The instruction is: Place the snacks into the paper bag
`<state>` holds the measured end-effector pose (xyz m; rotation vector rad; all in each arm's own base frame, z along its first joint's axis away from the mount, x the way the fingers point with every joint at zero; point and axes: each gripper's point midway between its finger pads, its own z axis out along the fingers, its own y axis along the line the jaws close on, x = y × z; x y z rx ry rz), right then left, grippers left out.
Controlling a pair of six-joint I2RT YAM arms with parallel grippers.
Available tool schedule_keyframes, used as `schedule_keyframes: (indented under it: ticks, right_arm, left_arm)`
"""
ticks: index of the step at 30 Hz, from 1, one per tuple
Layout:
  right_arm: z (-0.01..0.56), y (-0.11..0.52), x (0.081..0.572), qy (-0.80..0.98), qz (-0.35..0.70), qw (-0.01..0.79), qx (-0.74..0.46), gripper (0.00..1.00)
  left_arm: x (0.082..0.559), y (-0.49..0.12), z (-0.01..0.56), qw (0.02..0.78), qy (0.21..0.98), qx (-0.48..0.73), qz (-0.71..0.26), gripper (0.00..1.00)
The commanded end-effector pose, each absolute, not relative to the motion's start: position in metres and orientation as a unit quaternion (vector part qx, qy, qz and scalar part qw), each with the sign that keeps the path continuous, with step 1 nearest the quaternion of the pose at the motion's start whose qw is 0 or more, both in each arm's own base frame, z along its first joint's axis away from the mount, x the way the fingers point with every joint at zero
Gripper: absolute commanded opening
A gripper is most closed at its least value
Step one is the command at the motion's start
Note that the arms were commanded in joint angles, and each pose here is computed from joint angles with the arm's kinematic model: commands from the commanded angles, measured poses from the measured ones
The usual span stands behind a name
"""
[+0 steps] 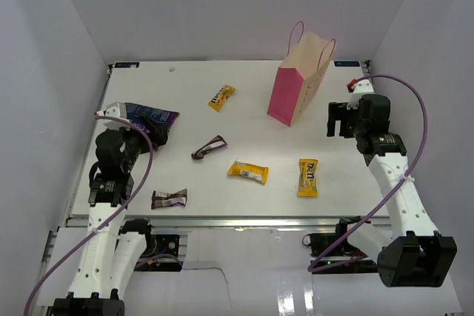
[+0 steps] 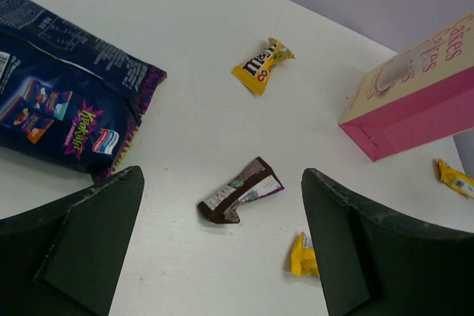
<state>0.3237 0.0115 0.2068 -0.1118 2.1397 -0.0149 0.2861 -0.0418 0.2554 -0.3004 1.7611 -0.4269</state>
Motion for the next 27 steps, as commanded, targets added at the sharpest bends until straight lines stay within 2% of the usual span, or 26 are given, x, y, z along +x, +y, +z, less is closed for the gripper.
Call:
schedule_keyframes:
  ticks: [1,3,4,7,12,15,19,21,23,24,27]
  right_arm:
    - [0.231,0.031,0.324,0.859,0.036,0.501,-0.099,0.90]
    - [0.226,0.050,0.317,0.844,0.059,0.492,-0.205,0.90]
    - [0.215,0.074,0.300,0.810,0.094,0.468,-0.341,0.90]
    - [0.178,0.096,0.255,0.751,0.138,0.384,-0.519,0.90]
    - [0.141,0.105,0.208,0.671,0.205,0.311,-0.641,0.90]
    - [0.116,0.096,0.210,0.642,0.182,0.289,-0.686,0.90]
    - [0.087,0.087,0.210,0.652,0.179,0.235,-0.698,0.90]
    - [0.076,0.089,0.235,0.758,0.147,0.222,-0.595,0.95]
    - [0.074,0.102,0.243,0.839,0.181,0.197,-0.474,0.89]
    - [0.076,0.106,0.248,0.860,0.188,0.198,-0.431,0.85]
    - [0.078,0.101,0.271,0.919,0.126,0.247,-0.280,0.88]
  left_arm:
    - [0.279,-0.050,0.240,0.576,0.782,-0.126,-0.199,0.98]
    - [0.276,-0.051,0.237,0.571,0.785,-0.124,-0.204,0.98]
    - [0.274,-0.054,0.235,0.565,0.788,-0.124,-0.211,0.98]
    - [0.268,-0.058,0.231,0.557,0.791,-0.124,-0.223,0.98]
    - [0.262,-0.064,0.225,0.537,0.799,-0.130,-0.238,0.98]
    - [0.260,-0.070,0.219,0.519,0.806,-0.128,-0.253,0.98]
    - [0.256,-0.073,0.211,0.503,0.813,-0.132,-0.261,0.98]
    - [0.255,-0.075,0.207,0.496,0.815,-0.135,-0.266,0.98]
    - [0.254,-0.077,0.203,0.487,0.818,-0.137,-0.272,0.98]
    - [0.255,-0.077,0.201,0.485,0.820,-0.138,-0.271,0.98]
    - [0.255,-0.077,0.201,0.483,0.821,-0.140,-0.270,0.98]
